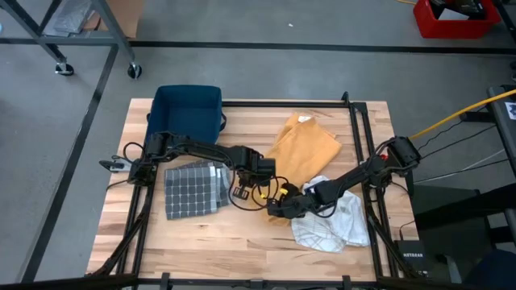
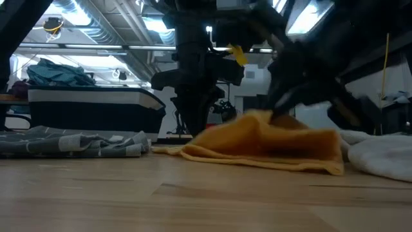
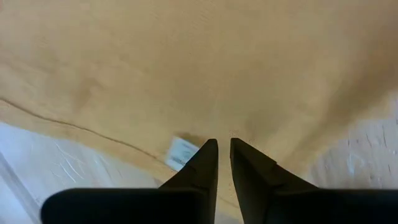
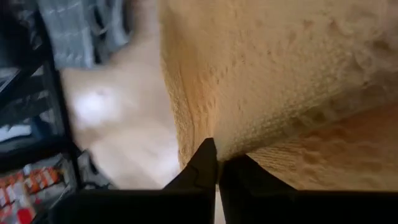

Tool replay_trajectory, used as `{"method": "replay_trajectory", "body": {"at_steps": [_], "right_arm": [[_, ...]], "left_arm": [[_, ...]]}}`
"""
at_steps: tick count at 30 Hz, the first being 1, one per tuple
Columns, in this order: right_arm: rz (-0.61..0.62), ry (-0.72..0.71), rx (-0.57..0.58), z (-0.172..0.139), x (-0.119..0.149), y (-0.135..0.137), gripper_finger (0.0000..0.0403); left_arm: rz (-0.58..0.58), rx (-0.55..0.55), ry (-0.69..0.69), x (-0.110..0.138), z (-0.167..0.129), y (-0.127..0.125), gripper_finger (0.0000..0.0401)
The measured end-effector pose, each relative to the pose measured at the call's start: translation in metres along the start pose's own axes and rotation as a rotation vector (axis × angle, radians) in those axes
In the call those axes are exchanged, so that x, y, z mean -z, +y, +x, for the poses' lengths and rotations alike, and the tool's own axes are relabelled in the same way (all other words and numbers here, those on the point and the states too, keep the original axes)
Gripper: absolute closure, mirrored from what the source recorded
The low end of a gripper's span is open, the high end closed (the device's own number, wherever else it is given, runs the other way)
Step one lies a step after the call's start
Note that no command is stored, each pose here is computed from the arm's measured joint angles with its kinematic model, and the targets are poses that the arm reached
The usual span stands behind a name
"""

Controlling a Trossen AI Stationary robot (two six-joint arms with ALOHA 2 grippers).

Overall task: Fold towel
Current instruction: Fold the yellow towel

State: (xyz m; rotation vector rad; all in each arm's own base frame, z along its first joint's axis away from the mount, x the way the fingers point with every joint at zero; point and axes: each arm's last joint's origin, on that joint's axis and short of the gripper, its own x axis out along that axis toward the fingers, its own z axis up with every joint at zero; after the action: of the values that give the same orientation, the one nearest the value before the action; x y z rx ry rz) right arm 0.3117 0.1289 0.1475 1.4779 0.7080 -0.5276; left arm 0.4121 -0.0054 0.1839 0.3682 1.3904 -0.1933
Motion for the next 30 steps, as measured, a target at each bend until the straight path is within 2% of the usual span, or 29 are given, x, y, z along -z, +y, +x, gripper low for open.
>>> {"method": "replay_trajectory", "body": {"at_steps": [7, 17, 24, 30], "right_arm": [[-0.039, 0.025, -0.045, -0.009, 0.025, 0.017, 0.0398], [-0.013, 0.019, 0.249, -0.031, 0.059, 0.003, 0.0397], [0.024, 0.007, 0.354, -0.041, 0.073, -0.009, 0.0397], [-0.012, -0.006, 0.414, -0.037, 0.073, -0.016, 0.0379]], "left_arm": [[-0.012, 0.001, 0.008, 0.002, 0.0, 0.003, 0.0376], [-0.011, 0.017, 0.051, 0.006, 0.0, 0.001, 0.0378], [-0.011, 0.017, 0.051, 0.006, 0.0, 0.001, 0.0378], [-0.02, 0.019, 0.056, 0.006, 0.0, 0.0, 0.0378]]}}
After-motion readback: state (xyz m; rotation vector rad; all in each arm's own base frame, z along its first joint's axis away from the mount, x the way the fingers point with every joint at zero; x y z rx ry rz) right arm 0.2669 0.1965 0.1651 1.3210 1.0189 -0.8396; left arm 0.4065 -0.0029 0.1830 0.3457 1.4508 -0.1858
